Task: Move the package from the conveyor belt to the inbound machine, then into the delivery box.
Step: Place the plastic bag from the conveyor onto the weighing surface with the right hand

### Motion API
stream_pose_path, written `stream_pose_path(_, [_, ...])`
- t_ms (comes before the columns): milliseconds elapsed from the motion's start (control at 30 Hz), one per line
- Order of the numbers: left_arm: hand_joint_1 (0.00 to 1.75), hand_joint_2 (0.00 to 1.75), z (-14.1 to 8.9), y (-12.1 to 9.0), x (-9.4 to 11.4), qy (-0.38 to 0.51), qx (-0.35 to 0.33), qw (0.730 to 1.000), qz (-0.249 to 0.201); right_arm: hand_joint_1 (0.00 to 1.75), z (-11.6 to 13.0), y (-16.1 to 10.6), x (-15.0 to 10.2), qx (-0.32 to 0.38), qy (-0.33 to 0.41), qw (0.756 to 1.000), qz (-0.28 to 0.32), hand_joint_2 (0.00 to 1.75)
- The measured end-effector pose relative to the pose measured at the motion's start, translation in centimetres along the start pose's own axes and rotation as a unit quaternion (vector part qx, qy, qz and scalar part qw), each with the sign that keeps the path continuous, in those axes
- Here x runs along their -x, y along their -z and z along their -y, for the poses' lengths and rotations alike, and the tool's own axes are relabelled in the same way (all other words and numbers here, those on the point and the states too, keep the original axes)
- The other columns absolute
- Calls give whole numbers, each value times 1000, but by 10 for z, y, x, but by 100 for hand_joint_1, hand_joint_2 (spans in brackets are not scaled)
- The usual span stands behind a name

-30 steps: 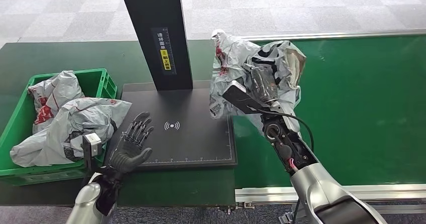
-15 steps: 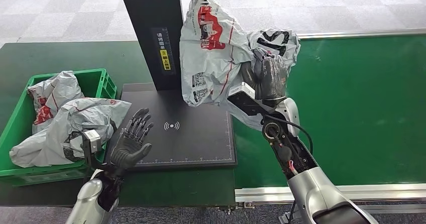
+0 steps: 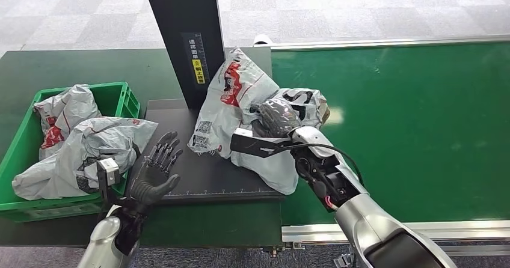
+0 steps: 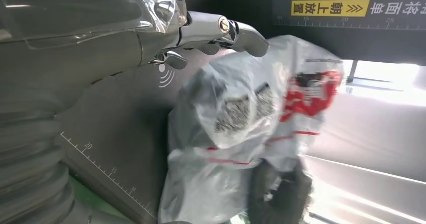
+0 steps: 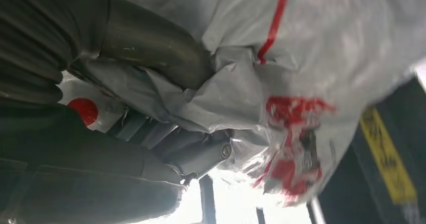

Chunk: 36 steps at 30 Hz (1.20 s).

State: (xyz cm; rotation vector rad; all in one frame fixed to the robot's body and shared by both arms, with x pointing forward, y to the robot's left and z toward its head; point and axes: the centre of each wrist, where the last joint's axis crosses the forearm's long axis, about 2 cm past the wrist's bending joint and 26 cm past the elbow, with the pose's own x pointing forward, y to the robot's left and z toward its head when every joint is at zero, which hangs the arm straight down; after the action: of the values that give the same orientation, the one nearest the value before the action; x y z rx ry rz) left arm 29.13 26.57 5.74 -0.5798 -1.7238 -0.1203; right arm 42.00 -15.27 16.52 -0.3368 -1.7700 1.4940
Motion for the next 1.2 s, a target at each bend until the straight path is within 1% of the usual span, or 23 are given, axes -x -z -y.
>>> stream_pose_path(67, [0, 175, 0, 0, 0, 1, 3, 1000, -1, 175, -7, 0, 0, -60, 4, 998, -4, 175])
stream_pose_path(167, [0, 175, -1, 1, -1, 1, 7, 1000, -3, 175, -18, 0, -3, -114, 12, 993, 1, 175])
stream_pose_path(267, [0, 175, -2, 4, -2, 2, 9, 1000, -3, 175, -24, 1, -6, -138, 25, 990, 18, 175])
stream_pose_path(367, [0, 175, -3, 9, -3, 4, 10, 1000, 0, 172, -28, 2, -9, -136, 49, 988, 46, 175])
stream_pose_path(400, [0, 175, -4, 10, -4, 4, 10, 1000, 1, 154, -29, 2, -10, -132, 57, 988, 55, 175])
stream_pose_path(500, [0, 175, -4, 13, -4, 5, 12, 1000, 2, 25, -33, 2, -13, -114, 69, 989, 70, 175])
stream_pose_path(533, [0, 175, -5, 13, -3, 6, 12, 1000, 2, 0, -34, 2, -14, -107, 69, 989, 71, 175])
stream_pose_path(667, [0, 175, -5, 13, -2, 5, 12, 1000, 0, 0, -34, 2, -14, -87, 69, 992, 64, 175])
stream_pose_path(1033, [0, 175, -4, 12, 0, 3, 12, 1000, -4, 0, -34, 2, -15, -82, 69, 992, 64, 175])
stream_pose_path(1100, [0, 175, -4, 12, 0, 3, 13, 1000, -4, 0, -34, 2, -16, -72, 69, 993, 62, 175])
stream_pose_path(1200, [0, 175, -4, 12, 0, 3, 14, 1000, -4, 0, -33, 3, -17, -39, 67, 995, 55, 175])
